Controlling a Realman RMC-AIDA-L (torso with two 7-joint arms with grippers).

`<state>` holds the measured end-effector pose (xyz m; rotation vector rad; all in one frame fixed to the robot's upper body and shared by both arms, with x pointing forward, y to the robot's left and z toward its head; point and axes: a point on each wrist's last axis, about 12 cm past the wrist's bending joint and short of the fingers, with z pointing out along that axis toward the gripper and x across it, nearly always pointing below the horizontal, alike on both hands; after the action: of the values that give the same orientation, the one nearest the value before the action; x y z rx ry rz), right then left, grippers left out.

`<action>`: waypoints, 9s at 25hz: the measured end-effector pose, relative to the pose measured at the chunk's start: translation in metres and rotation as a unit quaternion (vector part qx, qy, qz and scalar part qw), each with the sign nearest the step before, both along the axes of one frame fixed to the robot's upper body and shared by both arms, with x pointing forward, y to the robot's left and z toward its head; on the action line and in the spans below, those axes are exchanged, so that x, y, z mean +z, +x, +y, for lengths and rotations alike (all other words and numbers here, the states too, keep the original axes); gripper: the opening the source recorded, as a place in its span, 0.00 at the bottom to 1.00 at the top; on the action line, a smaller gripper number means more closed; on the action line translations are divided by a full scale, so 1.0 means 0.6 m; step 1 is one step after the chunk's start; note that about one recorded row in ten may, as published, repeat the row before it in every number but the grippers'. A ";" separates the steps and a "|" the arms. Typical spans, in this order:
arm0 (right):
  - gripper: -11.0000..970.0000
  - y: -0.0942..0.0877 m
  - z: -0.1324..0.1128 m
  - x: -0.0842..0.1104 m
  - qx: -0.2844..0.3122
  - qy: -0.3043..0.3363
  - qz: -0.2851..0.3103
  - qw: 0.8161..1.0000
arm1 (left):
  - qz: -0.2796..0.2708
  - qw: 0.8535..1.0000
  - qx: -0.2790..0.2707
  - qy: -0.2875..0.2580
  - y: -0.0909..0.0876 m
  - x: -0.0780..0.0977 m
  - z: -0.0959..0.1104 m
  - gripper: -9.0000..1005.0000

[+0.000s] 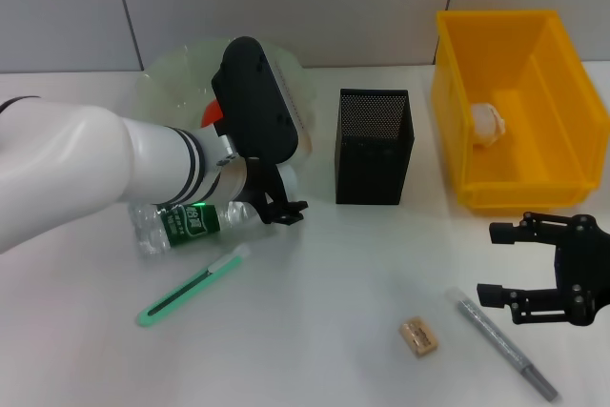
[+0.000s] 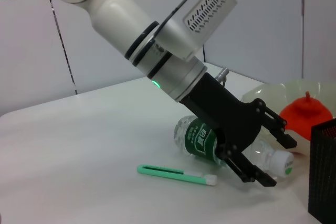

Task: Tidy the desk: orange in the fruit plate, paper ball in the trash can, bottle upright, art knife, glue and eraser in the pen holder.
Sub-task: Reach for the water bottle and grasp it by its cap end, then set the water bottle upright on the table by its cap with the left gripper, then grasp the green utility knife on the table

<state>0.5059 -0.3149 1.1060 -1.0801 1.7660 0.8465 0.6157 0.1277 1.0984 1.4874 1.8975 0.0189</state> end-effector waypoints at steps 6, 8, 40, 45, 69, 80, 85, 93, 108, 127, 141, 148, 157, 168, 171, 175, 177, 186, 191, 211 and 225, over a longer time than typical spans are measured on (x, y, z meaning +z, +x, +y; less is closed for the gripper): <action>0.85 0.002 0.003 0.001 0.003 0.001 0.000 1.000 | 0.004 1.000 -0.002 0.013 0.006 -0.007 -0.002 0.74; 0.85 0.002 0.004 0.001 0.003 0.001 0.000 1.000 | 0.004 1.000 -0.002 0.014 0.006 -0.007 -0.003 0.74; 0.85 0.002 0.003 0.001 -0.001 0.007 -0.001 1.000 | -0.027 1.000 -0.008 -0.006 -0.012 0.018 0.003 0.43; 0.85 0.002 0.003 0.001 -0.001 0.007 -0.001 1.000 | -0.035 0.998 0.017 -0.044 -0.039 0.047 0.038 0.43; 0.85 0.010 0.016 0.001 0.012 0.014 0.002 1.000 | -0.060 0.949 0.183 -0.250 -0.097 0.133 0.217 0.42; 0.85 0.014 0.020 0.002 0.015 0.015 0.001 1.000 | -0.049 0.945 0.191 -0.260 -0.100 0.125 0.225 0.20; 0.85 0.016 0.021 0.003 0.014 0.014 -0.002 1.000 | -0.036 0.945 0.170 -0.276 -0.103 0.121 0.222 0.11; 0.85 0.018 0.022 0.002 0.015 0.015 -0.001 1.000 | -0.034 0.936 0.170 -0.306 -0.106 0.118 0.232 0.19; 0.85 0.025 0.029 0.002 0.020 0.017 -0.001 1.000 | -0.029 0.918 0.192 -0.346 -0.072 0.067 0.265 0.74; 0.85 0.026 0.031 -0.001 0.016 0.018 0.003 1.000 | -0.025 0.912 0.171 -0.372 -0.086 0.039 0.271 0.62; 0.85 0.023 0.031 -0.003 0.019 0.023 0.007 1.000 | -0.065 0.901 0.171 -0.393 -0.099 0.058 0.294 0.44; 0.85 0.023 0.032 -0.003 0.021 0.024 0.006 0.999 | -0.068 0.900 0.179 -0.392 -0.099 0.058 0.302 0.44; 0.85 0.023 0.034 -0.003 0.022 0.025 0.006 0.999 | -0.059 0.894 0.202 -0.396 -0.080 0.044 0.305 0.45; 0.85 0.023 0.034 -0.004 0.022 0.026 0.007 0.999 | -0.054 0.893 0.207 -0.396 -0.076 0.039 0.306 0.49; 0.85 0.022 0.034 -0.004 0.022 0.026 0.007 0.999 | -0.050 0.892 0.211 -0.398 -0.077 0.035 0.307 0.50; 0.85 0.022 0.034 -0.004 0.022 0.026 0.007 0.999 | -0.044 0.891 0.212 -0.399 -0.079 0.031 0.306 0.51; 0.85 0.023 0.034 -0.004 0.022 0.026 0.007 0.999 | -0.042 0.891 0.210 -0.399 -0.079 0.030 0.305 0.54; 0.85 0.022 0.034 -0.004 0.024 0.026 0.007 0.999 | -0.055 0.883 0.210 -0.416 -0.089 0.045 0.330 0.77; 0.85 0.022 0.034 -0.003 0.023 0.026 0.008 0.999 | -0.068 0.872 0.185 -0.448 -0.118 0.064 0.368 0.79; 0.85 0.103 0.146 0.115 0.022 -0.164 0.159 0.973 | 0.020 0.873 0.007 -0.487 -0.289 -0.008 0.405 0.79; 0.85 0.134 0.238 0.172 0.003 -0.208 0.220 0.953 | 0.035 0.887 -0.007 -0.461 -0.298 -0.018 0.405 0.78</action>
<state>0.5860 -0.1721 1.2094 -1.2281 2.3946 0.7764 0.4367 0.3708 1.0876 0.8307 1.5671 -0.8380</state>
